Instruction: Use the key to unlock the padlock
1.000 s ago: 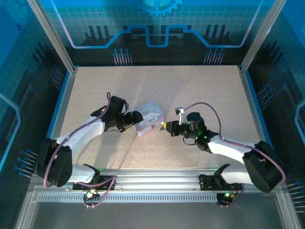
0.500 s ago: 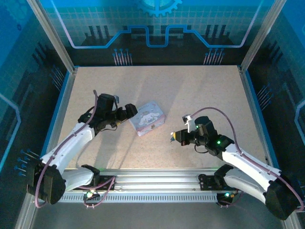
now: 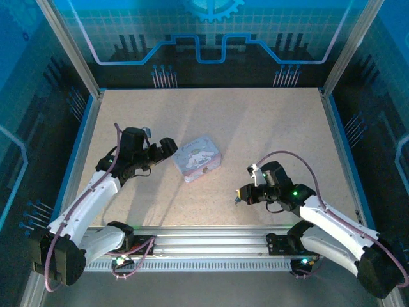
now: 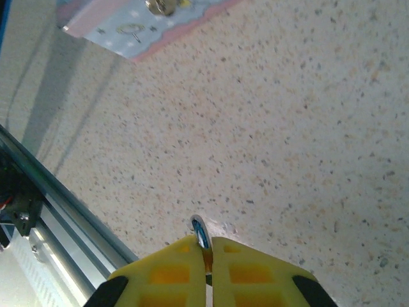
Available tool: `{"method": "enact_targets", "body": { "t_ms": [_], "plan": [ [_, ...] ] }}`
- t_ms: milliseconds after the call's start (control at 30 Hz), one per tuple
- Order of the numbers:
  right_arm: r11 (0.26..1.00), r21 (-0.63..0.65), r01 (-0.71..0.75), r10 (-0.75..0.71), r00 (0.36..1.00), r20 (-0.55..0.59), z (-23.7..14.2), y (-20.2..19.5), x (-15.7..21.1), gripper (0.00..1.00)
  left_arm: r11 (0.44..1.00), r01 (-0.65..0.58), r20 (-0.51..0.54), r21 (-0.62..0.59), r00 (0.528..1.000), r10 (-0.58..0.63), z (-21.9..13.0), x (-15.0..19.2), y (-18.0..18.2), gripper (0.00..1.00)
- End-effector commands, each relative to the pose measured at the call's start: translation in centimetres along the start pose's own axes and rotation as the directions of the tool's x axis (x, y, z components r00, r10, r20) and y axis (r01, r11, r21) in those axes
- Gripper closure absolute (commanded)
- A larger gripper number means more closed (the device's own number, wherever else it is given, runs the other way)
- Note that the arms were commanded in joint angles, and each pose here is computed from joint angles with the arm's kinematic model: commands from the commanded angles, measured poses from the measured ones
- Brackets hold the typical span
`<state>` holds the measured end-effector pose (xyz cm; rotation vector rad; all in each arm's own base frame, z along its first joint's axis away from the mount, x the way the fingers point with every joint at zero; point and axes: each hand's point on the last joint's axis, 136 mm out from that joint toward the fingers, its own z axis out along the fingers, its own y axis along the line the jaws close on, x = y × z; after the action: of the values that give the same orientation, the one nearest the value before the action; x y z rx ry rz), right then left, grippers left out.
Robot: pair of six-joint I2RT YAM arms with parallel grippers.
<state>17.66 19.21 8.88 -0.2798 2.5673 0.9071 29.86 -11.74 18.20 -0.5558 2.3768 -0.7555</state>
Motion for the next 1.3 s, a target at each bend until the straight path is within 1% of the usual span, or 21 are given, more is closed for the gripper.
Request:
{"method": "enact_targets", "body": {
  "t_ms": [0, 133, 367, 633, 733, 1067, 1167, 1267],
  "plan": [
    [0.999, 0.003, -0.043, 0.043, 0.998, -0.051, 0.7, -0.8, 1.1, 0.91, 0.999, -0.011, 0.001, -0.031, 1.000, 0.011, -0.2, 0.2, 1.1, 0.01],
    [0.999, 0.007, -0.053, 0.053, 0.995, -0.080, 1.7, -1.1, 1.3, 0.91, 0.999, -0.007, 0.000, -0.037, 1.000, 0.007, -0.1, 0.2, 1.3, 0.01],
    [0.997, 0.001, -0.073, 0.073, 0.993, -0.092, 3.1, -1.5, 1.0, 0.90, 0.999, 0.001, -0.004, -0.050, 1.000, -0.002, 0.2, 0.1, 1.8, 0.01],
    [0.995, -0.007, -0.103, 0.101, 0.986, -0.134, 4.5, -2.1, 1.3, 0.89, 0.998, 0.009, -0.009, -0.059, 1.000, -0.010, 0.4, 0.1, 2.1, 0.01],
    [0.994, 0.002, -0.109, 0.109, 0.985, -0.136, 4.7, -2.4, 1.3, 0.87, 0.998, 0.011, -0.010, -0.063, 1.000, -0.011, 0.5, 0.0, 2.2, 0.01],
    [0.993, 0.020, -0.120, 0.122, 0.985, -0.122, 4.3, -3.0, 1.2, 0.86, 0.998, 0.015, -0.010, -0.067, 1.000, -0.016, 0.5, 0.0, 2.4, 0.01],
    [0.993, 0.025, -0.119, 0.121, 0.986, -0.117, 4.2, -3.1, 1.2, 0.83, 0.997, 0.018, -0.011, -0.068, 1.000, -0.019, 0.5, 0.0, 2.4, 0.01],
    [0.992, 0.031, -0.120, 0.123, 0.986, -0.108, 4.0, -3.3, 1.1, 0.79, 0.998, 0.020, -0.012, -0.066, 1.000, -0.021, 0.5, 0.0, 2.4, 0.01]
  ]
}}
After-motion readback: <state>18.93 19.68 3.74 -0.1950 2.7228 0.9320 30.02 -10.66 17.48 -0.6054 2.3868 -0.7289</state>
